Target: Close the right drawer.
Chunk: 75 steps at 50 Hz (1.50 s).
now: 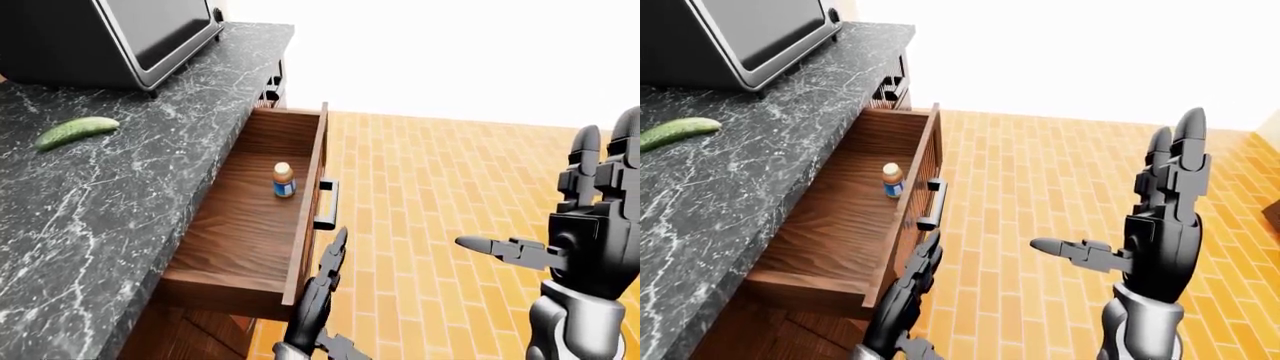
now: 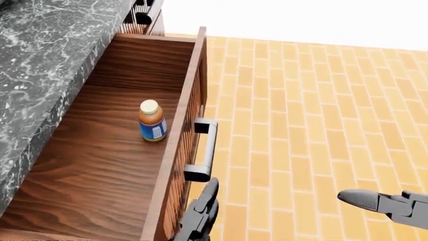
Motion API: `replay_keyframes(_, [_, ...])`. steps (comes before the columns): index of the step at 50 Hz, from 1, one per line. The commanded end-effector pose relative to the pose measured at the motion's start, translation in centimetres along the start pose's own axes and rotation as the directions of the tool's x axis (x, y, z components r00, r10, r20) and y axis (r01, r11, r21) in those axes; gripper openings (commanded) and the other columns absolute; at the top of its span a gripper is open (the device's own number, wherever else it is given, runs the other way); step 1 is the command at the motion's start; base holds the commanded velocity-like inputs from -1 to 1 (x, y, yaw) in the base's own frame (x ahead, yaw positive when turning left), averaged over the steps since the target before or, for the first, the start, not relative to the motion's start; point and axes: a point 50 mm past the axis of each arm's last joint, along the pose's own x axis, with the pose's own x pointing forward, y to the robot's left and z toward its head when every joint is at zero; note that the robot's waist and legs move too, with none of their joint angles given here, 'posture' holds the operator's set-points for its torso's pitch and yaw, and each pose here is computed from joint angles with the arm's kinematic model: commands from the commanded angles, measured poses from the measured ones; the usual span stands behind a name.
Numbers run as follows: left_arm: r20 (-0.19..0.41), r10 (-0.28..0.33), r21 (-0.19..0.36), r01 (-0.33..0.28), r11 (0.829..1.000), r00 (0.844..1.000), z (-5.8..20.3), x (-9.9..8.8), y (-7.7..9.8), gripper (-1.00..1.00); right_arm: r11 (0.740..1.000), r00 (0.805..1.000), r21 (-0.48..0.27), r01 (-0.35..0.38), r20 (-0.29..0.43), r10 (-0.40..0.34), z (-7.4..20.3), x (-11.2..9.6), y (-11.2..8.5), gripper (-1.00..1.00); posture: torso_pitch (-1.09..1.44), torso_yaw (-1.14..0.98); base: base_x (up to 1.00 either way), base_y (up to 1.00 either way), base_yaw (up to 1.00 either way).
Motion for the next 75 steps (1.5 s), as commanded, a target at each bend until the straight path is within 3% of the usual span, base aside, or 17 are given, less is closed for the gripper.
replay_keyframes(1, [0.050,0.031,-0.022,-0.029,0.999,0.998,1.1,0.4,0.4,1.00,1.000,0.997,-0.004,0.002,0.075,-0.002,1.2,0.4,-0.1,1.00,0.00,0.00,0.00,0.00,0.00])
replay_keyframes(48, [0.050,0.031,-0.022,-0.029,0.999,0.998,1.1,0.4,0.4,1.00,1.000,0.997,-0.004,0.002,0.075,-0.002,1.2,0.4,-0.1,1.00,0.00,0.00,0.00,0.00,0.00])
replay_keyframes(49, [0.034,0.117,-0.074,-0.114,0.991,0.993,1.1,0.8,1.3,1.00,1.000,0.997,-0.006,0.000,0.073,0.001,1.1,0.4,0.0,1.00,0.00,0.00,0.00,0.00,0.00])
replay_keyframes(50, [0.033,0.122,-0.077,-0.119,0.990,0.992,1.2,0.8,1.3,1.00,1.000,0.997,-0.006,0.000,0.072,0.001,1.1,0.4,0.0,1.00,0.00,0.00,0.00,0.00,0.00])
replay_keyframes(68, [0.033,0.122,-0.077,-0.119,0.990,0.992,1.2,0.8,1.4,1.00,1.000,0.997,-0.006,0.000,0.072,0.001,1.1,0.4,0.0,1.00,0.00,0.00,0.00,0.00,0.00])
replay_keyframes(69, [0.031,0.193,-0.101,-0.189,0.977,0.981,1.2,0.9,2.0,1.00,1.000,0.997,-0.007,-0.001,0.071,0.002,1.0,0.4,0.0,1.00,0.00,0.00,0.00,0.00,0.00])
replay_keyframes(70, [0.061,0.461,-0.176,-0.445,0.878,0.885,2.1,1.0,5.3,1.00,1.000,0.998,-0.009,-0.011,0.064,0.011,0.8,0.3,0.1,1.00,0.00,0.00,0.00,0.00,0.00])
replay_keyframes(71, [0.063,0.476,-0.180,-0.459,0.870,0.877,2.1,0.9,5.5,1.00,1.000,0.998,-0.010,-0.011,0.064,0.012,0.8,0.3,0.1,1.00,0.00,0.00,0.00,0.00,0.00])
replay_keyframes(72, [0.070,0.508,-0.178,-0.490,0.853,0.859,2.2,0.9,5.9,1.00,1.000,0.998,-0.011,-0.013,0.063,0.014,0.7,0.3,0.2,1.00,0.00,0.00,0.00,0.00,0.00])
replay_keyframes(75, [0.071,0.521,-0.178,-0.503,0.846,0.850,2.2,0.9,6.1,1.00,1.000,0.998,-0.011,-0.012,0.062,0.012,0.6,0.3,0.1,1.00,0.00,0.00,0.00,0.00,0.00])
